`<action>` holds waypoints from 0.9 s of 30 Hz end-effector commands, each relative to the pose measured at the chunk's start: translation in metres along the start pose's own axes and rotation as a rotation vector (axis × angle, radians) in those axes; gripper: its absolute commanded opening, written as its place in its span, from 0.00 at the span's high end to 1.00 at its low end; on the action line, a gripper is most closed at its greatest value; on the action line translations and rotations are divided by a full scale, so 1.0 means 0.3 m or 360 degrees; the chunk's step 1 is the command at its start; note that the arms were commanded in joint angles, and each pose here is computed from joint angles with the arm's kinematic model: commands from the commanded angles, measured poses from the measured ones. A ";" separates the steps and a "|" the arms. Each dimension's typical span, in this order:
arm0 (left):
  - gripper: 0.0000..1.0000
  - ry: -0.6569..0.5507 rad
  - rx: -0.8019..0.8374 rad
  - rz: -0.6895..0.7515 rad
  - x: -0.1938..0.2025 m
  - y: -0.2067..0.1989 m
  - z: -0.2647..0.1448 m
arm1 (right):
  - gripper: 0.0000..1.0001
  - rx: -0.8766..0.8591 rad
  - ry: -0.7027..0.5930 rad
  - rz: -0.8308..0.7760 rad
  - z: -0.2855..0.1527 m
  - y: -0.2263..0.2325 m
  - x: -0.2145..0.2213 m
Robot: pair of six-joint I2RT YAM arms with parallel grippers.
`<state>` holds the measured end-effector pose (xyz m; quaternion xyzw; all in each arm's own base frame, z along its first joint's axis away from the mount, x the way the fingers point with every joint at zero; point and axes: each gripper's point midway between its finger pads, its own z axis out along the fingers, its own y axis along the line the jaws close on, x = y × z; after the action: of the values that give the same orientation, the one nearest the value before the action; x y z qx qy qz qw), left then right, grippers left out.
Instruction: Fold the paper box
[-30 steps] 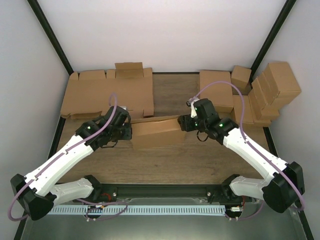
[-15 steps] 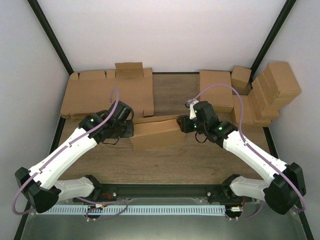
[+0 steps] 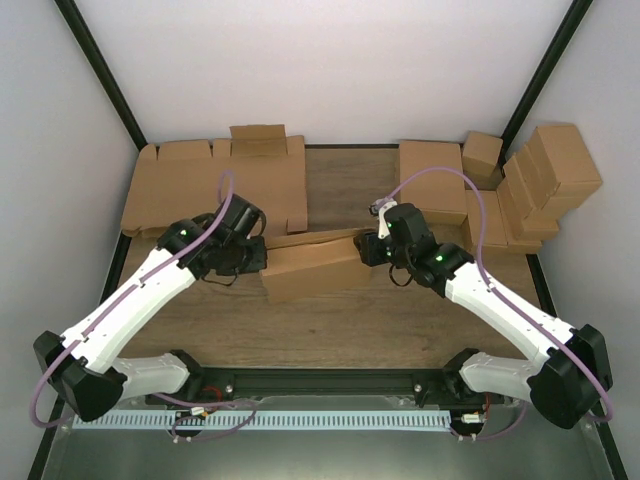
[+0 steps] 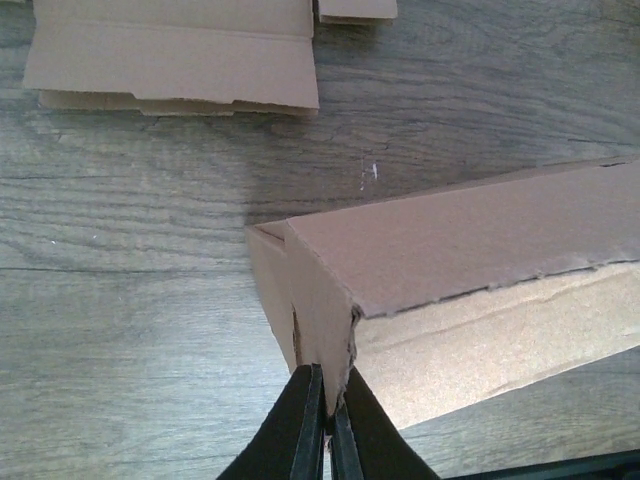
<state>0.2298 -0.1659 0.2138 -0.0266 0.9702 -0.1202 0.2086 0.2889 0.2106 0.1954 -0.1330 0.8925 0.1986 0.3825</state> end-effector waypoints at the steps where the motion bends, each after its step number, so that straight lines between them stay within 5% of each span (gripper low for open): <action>1: 0.96 0.0032 0.0169 -0.0055 -0.029 -0.056 -0.023 | 0.51 0.0042 0.0083 -0.0036 0.009 -0.012 0.056; 27: 0.96 0.0281 0.0392 -0.0082 -0.002 -0.069 -0.025 | 0.51 0.0061 0.0095 -0.0047 0.023 -0.018 0.065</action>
<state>0.2305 -0.1686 0.2152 -0.0402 0.9706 -0.1945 0.1361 0.2912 0.2088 0.1953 -0.1311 0.8916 0.1894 0.3898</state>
